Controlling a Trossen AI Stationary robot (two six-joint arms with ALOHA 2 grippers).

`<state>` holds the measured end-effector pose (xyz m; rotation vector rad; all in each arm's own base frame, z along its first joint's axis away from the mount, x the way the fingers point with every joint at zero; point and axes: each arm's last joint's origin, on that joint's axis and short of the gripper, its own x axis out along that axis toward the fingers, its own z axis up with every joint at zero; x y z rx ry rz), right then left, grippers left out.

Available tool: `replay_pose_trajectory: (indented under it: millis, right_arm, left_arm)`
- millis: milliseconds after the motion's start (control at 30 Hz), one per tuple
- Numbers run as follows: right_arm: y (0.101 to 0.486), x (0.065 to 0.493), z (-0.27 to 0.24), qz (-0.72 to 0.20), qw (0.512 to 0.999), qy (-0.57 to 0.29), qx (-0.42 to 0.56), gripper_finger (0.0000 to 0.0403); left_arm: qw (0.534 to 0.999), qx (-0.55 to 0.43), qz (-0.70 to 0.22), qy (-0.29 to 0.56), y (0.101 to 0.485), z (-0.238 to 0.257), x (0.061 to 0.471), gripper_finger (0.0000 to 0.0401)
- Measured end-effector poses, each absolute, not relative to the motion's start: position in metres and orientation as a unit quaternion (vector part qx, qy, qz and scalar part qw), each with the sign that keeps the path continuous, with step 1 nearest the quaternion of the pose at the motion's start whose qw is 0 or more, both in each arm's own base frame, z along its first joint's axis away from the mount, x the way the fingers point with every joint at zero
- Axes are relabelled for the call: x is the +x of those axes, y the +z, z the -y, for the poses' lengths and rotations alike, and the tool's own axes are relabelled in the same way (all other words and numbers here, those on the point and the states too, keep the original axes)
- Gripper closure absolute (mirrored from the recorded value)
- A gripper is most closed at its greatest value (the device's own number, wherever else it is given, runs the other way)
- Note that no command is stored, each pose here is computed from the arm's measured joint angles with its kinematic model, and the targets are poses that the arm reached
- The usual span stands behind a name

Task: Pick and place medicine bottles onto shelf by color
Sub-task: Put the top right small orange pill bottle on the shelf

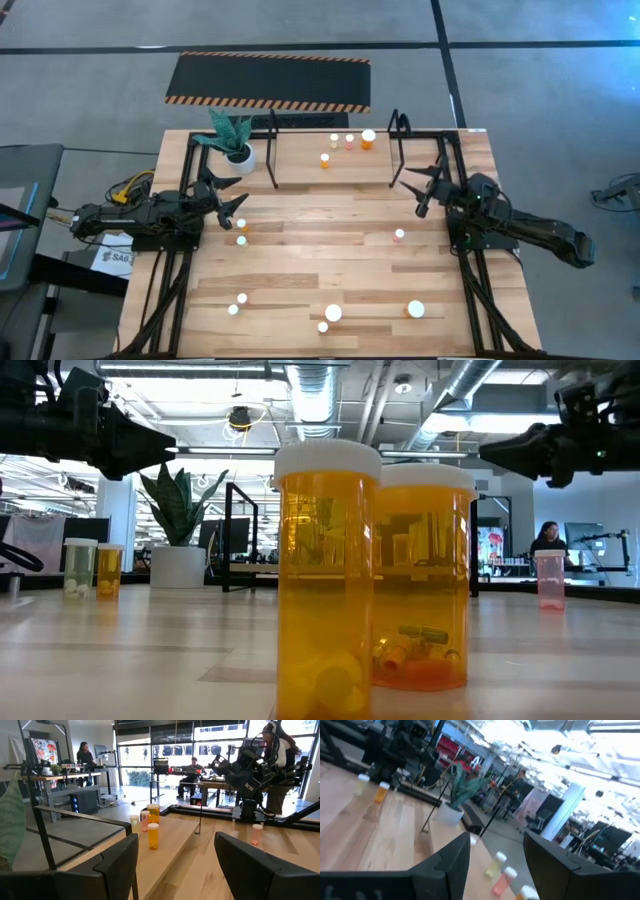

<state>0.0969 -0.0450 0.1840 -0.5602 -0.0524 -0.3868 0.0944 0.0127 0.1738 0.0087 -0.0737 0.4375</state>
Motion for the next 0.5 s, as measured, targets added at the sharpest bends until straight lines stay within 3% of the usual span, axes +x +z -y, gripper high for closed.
replay_pose_trajectory:
  millis: [500]
  right_arm:
    - [0.1787,0.0977,0.0453,0.001,0.947,-0.181,-0.267,0.0196]
  left_arm:
    - [0.975,0.005,0.036,0.217,0.1737,-0.0128,0.0944,0.0152]
